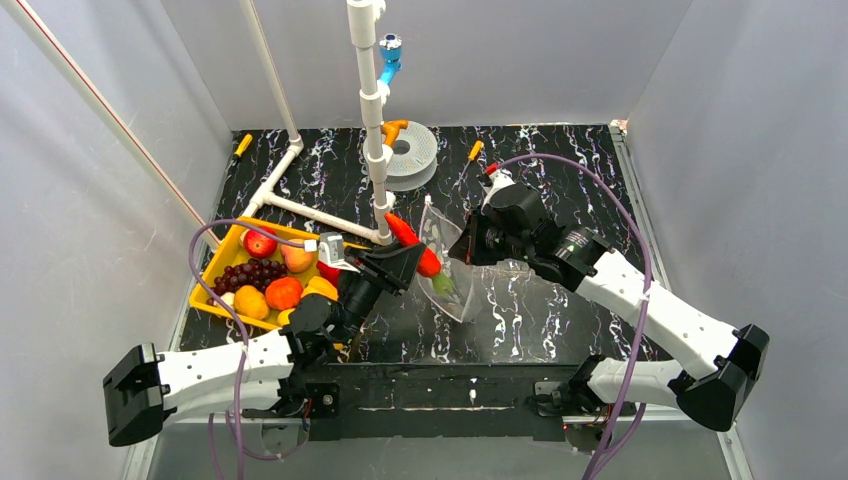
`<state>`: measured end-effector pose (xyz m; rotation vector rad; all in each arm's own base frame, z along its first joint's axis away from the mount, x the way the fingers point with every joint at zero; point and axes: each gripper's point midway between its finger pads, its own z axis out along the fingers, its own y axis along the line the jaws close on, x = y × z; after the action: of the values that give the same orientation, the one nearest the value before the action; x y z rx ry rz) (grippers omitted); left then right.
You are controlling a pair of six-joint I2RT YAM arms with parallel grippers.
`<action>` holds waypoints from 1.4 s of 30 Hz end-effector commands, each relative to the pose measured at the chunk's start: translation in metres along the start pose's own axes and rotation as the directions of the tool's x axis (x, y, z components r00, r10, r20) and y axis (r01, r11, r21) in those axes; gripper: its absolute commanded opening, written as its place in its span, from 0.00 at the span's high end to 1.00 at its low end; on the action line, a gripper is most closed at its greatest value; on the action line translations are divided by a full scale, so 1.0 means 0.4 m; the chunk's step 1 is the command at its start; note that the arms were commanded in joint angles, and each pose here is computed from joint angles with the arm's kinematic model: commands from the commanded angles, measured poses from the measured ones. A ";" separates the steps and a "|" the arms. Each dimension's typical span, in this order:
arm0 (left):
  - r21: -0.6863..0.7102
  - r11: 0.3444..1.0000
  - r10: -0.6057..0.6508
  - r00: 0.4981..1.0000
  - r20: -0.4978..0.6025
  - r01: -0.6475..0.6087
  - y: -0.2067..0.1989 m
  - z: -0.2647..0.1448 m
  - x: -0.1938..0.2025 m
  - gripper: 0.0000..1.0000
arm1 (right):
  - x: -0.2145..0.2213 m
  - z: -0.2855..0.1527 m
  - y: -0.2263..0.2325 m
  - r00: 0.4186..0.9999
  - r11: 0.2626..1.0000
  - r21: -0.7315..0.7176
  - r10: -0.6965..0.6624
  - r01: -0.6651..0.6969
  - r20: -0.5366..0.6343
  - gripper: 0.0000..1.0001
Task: Place the food in the zip-top bag and seal the zipper
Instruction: Place the fake vegetable in the zipper food storage bag.
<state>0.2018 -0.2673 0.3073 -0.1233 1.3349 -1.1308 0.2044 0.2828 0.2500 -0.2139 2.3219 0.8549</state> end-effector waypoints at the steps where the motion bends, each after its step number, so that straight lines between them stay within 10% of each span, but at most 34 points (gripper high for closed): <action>1: -0.004 0.999 -0.041 0.999 0.034 0.042 -0.020 0.003 -0.043 1.00 | -0.024 -0.010 0.041 0.998 0.994 -0.095 0.050 -0.048 0.024 0.99; 14: -0.144 0.986 -0.099 0.988 -0.121 0.081 0.015 0.009 0.042 1.00 | -0.037 0.007 0.054 0.998 0.993 -0.108 0.060 -0.057 0.024 0.99; 27: -0.367 0.925 -0.199 0.949 -0.243 0.100 0.068 -0.029 0.090 0.52 | -0.035 0.011 0.041 0.998 0.995 -0.087 0.054 -0.052 0.028 0.99; 42: -0.223 0.960 0.034 0.859 -0.511 -0.171 0.011 -0.090 0.008 0.17 | -0.032 0.011 -0.008 0.999 1.000 -0.002 -0.017 0.017 0.040 0.99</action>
<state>0.1836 -0.2653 0.2785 -0.1142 1.8632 -1.0070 0.2089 0.2888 0.2483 -0.1833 2.3250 0.9092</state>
